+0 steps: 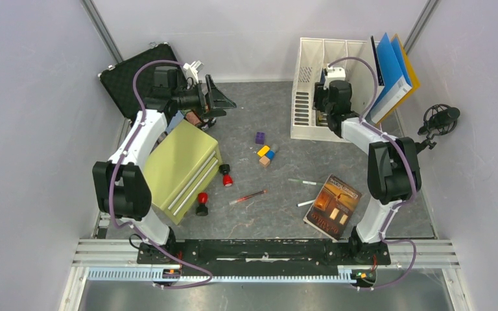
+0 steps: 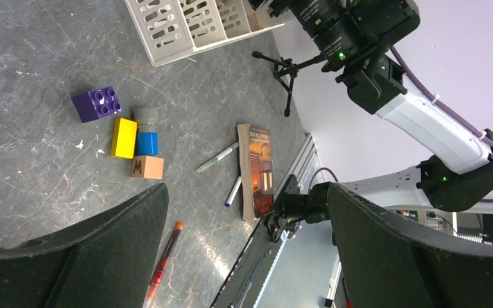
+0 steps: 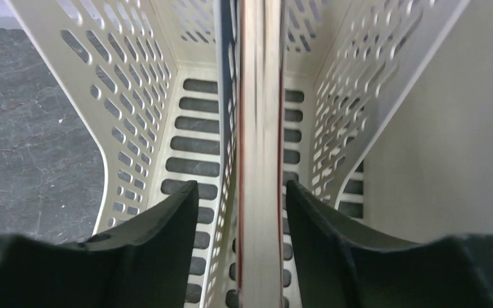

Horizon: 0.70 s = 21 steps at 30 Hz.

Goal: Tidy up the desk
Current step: Place the book in the storage box.

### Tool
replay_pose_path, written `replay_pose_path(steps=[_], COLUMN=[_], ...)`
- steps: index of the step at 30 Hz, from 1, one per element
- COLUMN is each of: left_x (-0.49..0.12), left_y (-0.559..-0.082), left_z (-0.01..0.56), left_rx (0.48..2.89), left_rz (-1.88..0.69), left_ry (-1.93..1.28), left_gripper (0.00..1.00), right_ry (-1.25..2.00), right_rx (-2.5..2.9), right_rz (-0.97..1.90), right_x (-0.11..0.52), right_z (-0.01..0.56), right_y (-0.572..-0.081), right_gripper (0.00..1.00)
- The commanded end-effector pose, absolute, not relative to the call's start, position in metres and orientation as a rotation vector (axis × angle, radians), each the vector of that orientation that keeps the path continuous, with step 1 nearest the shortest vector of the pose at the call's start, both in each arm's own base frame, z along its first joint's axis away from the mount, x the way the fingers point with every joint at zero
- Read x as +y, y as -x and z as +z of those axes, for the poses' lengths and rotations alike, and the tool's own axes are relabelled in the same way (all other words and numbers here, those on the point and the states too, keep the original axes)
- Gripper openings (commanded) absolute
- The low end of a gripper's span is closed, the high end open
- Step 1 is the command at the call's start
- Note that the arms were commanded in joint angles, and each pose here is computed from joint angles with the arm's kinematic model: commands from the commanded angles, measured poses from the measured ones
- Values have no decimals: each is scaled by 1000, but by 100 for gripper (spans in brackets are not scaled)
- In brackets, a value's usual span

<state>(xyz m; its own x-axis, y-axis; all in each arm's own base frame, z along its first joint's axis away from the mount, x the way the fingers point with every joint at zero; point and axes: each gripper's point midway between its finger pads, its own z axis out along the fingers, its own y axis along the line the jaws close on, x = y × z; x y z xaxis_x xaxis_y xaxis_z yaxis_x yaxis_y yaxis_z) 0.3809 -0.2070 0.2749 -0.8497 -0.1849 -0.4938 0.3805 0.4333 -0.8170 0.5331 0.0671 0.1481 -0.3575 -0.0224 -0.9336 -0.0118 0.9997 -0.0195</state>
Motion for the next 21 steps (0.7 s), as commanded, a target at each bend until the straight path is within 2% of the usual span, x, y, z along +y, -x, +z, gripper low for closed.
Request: replay_pose_path(steps=[1, 3, 12, 16, 19, 21], left_x=[-210, -210, -208, -203, -199, -196], left_y=[-373, -374, -370, -367, -363, -359], left_z=[296, 296, 300, 296, 287, 283], left_rx=[2112, 2113, 2100, 2093, 2091, 2077], left_rz=[-1458, -1457, -1425, -1340, -1262, -1220], left_ry=[-203, -201, -224, -283, -343, -390], left_gripper=[99, 100, 100, 100, 100, 100], right_ry=[20, 18, 90, 220, 316, 400], right_rx=[1808, 1788, 1698, 1720, 1711, 1726], right_rz=[19, 23, 3, -55, -95, -108], right_x=[74, 73, 69, 65, 61, 62], right_z=[211, 225, 296, 306, 306, 300], right_y=[-545, -542, -509, -481, -456, -438], right_gripper=[65, 73, 84, 87, 97, 98])
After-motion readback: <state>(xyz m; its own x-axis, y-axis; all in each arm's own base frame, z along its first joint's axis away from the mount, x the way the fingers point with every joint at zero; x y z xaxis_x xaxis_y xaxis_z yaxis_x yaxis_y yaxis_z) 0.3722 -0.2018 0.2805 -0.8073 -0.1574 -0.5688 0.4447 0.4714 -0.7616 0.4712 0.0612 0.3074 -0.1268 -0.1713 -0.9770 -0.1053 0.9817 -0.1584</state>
